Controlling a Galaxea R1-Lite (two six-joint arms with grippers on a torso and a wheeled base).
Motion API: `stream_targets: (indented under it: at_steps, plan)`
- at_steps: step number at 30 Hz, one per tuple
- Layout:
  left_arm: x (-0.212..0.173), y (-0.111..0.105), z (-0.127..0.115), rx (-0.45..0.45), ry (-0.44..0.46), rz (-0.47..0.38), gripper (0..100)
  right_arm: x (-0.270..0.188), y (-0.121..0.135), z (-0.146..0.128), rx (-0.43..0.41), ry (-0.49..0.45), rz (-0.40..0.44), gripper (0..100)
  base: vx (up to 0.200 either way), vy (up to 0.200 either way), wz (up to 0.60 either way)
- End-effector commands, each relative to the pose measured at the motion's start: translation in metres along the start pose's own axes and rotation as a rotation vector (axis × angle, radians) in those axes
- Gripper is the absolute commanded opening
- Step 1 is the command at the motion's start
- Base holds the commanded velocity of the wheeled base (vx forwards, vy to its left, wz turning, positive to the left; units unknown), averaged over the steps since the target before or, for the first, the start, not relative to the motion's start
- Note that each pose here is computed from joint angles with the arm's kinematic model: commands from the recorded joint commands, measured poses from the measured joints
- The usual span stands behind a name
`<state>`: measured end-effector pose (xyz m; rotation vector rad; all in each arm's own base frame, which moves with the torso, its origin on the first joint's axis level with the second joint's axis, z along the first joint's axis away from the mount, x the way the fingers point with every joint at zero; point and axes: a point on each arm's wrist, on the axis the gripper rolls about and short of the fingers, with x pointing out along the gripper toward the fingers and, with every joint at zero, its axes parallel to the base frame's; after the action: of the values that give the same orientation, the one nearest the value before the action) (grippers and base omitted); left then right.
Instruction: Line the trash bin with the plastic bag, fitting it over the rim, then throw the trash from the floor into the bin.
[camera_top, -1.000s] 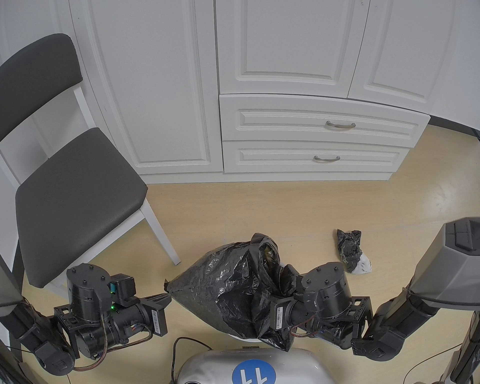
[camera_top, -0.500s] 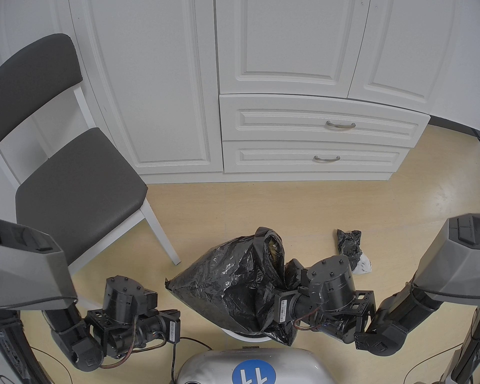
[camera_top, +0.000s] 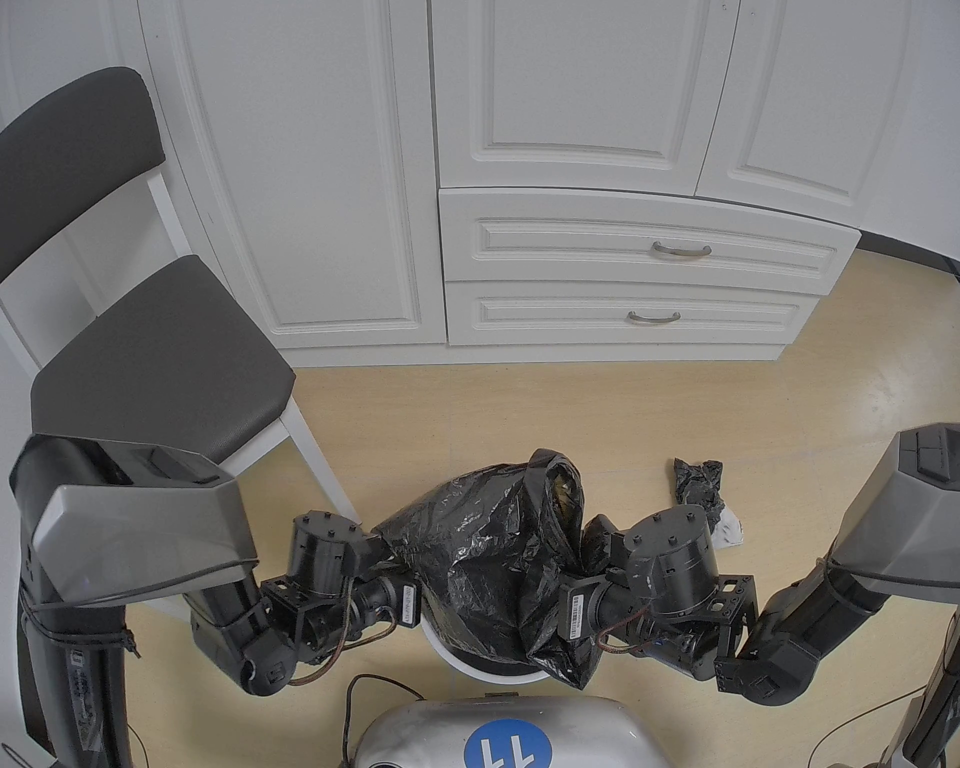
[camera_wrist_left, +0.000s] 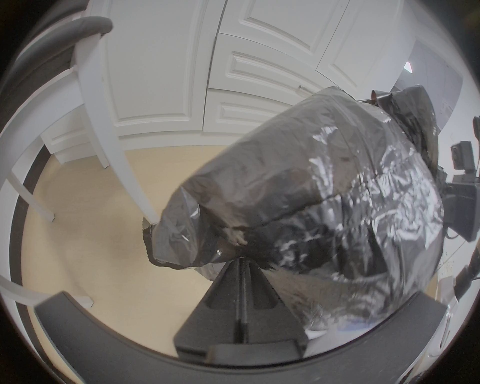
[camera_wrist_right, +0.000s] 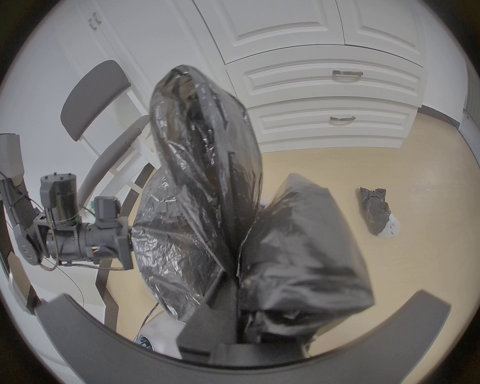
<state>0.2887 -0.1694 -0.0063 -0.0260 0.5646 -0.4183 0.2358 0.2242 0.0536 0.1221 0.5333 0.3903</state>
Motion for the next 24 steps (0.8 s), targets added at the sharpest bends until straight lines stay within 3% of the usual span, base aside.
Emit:
stream_targets:
  at_steps: [1,12,20,24]
  plan:
    - [0.038,-0.01,-0.004,0.01,-0.017,-0.024,0,-0.001,-0.005,0.0,-0.014,0.004,-0.014,0,0.0,0.0,0.0]
    - [0.052,-0.044,-0.002,0.039,-0.007,-0.098,0,-0.007,-0.008,0.005,-0.019,-0.01,-0.015,0,0.0,0.0,0.0]
    - [0.042,-0.083,-0.013,0.029,0.019,-0.188,0,-0.007,-0.008,0.003,-0.032,-0.002,-0.014,0,0.0,0.0,0.0]
    - [0.047,-0.09,-0.022,0.021,0.042,-0.204,0,-0.008,-0.009,0.003,-0.034,-0.001,-0.015,0,0.0,0.0,0.0]
